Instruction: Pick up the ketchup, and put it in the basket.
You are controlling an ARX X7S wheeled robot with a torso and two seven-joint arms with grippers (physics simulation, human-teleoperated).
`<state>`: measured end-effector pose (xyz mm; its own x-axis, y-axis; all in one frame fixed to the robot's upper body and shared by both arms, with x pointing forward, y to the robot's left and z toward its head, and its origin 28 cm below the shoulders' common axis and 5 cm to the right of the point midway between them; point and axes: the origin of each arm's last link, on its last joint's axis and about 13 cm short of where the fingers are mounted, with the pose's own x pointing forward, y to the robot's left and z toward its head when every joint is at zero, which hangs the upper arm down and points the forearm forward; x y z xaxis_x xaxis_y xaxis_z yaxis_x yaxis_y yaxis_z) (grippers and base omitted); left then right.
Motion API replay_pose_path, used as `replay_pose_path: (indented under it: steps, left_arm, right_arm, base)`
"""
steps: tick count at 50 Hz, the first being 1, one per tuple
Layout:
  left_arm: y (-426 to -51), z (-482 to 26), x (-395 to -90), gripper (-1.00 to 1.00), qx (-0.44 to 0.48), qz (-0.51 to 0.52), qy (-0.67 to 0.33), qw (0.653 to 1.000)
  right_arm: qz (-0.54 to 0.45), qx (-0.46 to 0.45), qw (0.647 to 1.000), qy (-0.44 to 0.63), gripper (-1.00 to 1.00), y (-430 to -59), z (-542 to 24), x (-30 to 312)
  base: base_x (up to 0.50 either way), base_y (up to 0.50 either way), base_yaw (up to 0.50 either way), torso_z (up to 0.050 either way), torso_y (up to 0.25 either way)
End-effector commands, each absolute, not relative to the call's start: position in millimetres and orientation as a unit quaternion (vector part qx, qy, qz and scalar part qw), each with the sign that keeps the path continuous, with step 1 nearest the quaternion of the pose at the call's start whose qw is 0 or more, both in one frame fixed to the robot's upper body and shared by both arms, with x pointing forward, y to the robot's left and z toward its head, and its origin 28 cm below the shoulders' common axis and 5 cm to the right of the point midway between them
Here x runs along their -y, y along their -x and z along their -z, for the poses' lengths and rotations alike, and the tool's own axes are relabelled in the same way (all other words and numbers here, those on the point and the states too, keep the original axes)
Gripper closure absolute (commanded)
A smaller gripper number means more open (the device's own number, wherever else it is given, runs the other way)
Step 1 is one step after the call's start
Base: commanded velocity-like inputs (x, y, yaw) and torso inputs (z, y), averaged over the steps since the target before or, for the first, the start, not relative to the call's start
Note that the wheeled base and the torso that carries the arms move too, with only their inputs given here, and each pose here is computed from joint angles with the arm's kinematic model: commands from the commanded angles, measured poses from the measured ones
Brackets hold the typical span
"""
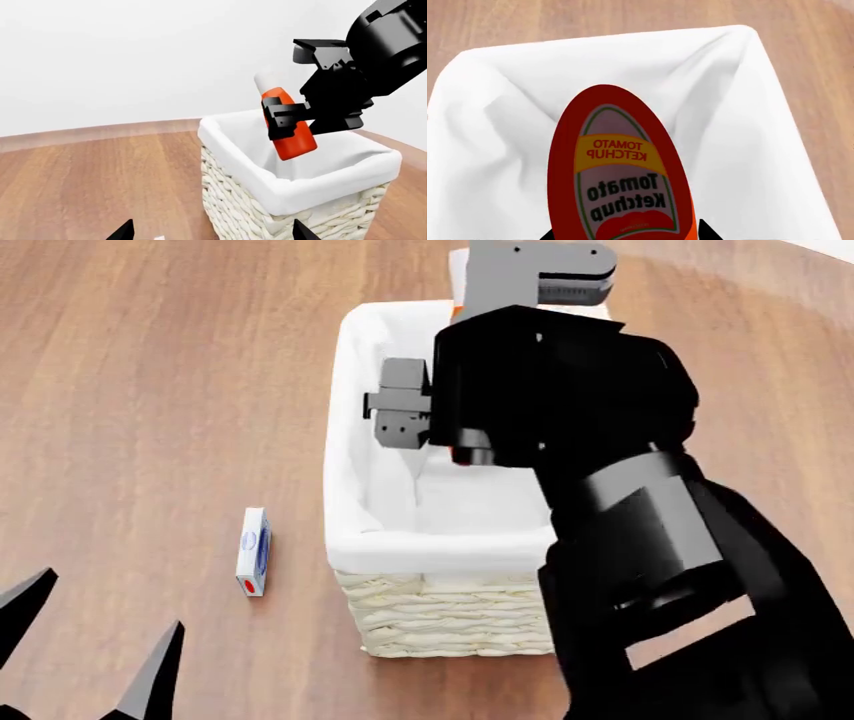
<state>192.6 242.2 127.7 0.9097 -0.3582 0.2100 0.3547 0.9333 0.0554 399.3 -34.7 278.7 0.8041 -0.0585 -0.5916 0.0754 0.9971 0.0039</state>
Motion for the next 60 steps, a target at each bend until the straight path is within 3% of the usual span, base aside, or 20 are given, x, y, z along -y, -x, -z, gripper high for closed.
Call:
replay_pose_path:
  steps: [1, 60]
  left_arm:
    - [-197.3, -134.2, -245.3, -1.0, 0.147, 0.187, 0.021, 0.971]
    - [-198.0, -132.6, -249.0, -1.0, 0.146, 0.181, 0.029, 0.972]
  right_arm:
    - [0.033, -0.312, 0.95, -0.013, 1.0, -403.7, -272.6, 34.1]
    - [0.024, -0.316, 0.948, -0.001, 1.0, -406.4, -237.4, 35.5]
  base:
    - [0.0, 0.0, 0.0, 0.0, 0.0]
    - [0.0, 0.0, 0.0, 0.0, 0.0]
